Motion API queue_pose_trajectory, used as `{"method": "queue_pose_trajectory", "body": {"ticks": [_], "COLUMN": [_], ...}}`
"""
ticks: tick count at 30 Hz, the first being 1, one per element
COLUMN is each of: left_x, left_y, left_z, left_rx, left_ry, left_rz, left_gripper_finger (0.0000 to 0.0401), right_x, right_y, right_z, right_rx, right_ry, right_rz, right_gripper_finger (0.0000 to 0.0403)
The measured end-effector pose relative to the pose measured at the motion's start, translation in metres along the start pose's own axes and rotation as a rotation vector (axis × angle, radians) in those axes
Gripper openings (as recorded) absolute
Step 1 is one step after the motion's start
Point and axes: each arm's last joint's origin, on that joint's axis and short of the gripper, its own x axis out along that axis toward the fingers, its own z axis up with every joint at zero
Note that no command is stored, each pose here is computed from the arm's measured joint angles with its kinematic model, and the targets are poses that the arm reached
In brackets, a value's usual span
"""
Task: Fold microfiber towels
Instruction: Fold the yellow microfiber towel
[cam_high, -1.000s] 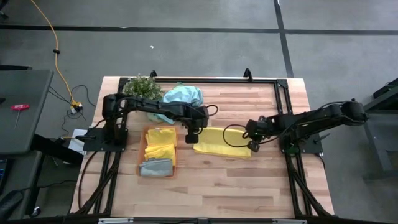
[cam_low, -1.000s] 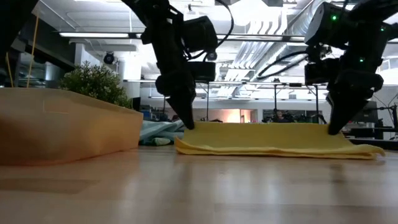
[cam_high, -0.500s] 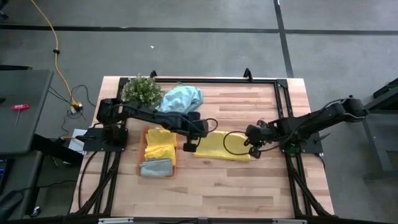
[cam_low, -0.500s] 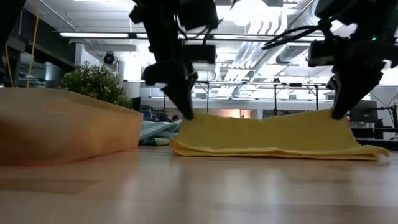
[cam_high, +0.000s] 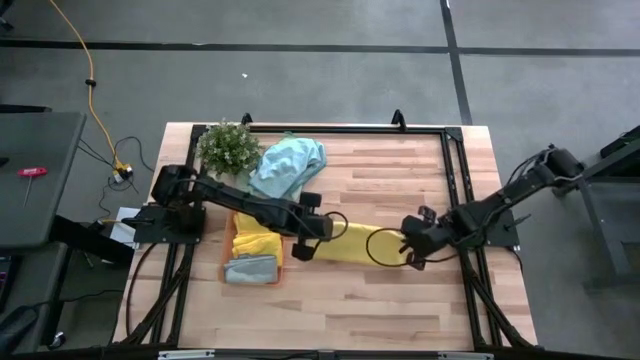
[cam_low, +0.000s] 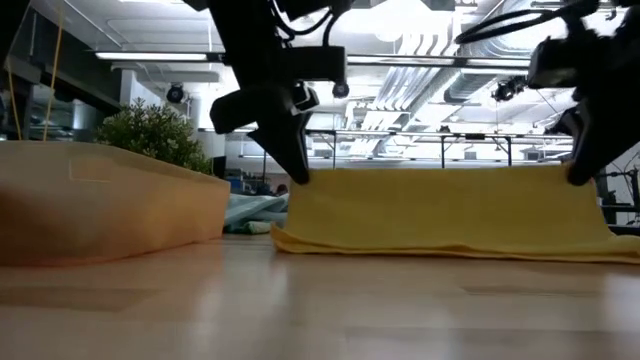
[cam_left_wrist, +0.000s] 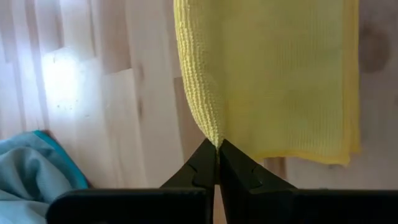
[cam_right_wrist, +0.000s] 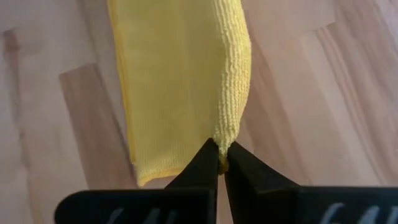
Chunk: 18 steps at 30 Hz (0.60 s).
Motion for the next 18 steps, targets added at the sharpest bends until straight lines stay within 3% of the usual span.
{"method": "queue_pose_trajectory", "body": {"ticks": [9, 13, 18], "left_x": [-0.003, 0.001, 0.005], "left_y": [-0.027, -0.035, -0.028], "left_z": [-0.005, -0.011, -0.014], "left_rx": [0.054, 0.11, 0.154], "left_ry": [-0.01, -0.002, 0.017], "left_rz": [0.017, 0.07, 0.151], "left_gripper_finger": [0.0, 0.0, 0.0], "right_x": [-0.007, -0.008, -0.007], "right_y": [0.014, 0.011, 0.006], "right_z": [-0.015, -0.017, -0.015], "right_rx": [-0.098, -0.073, -0.073], "right_ry": [-0.021, -0.051, -0.085], "right_rz": [0.021, -0.053, -0.124], "right_gripper_finger": [0.0, 0.0, 0.0]}}
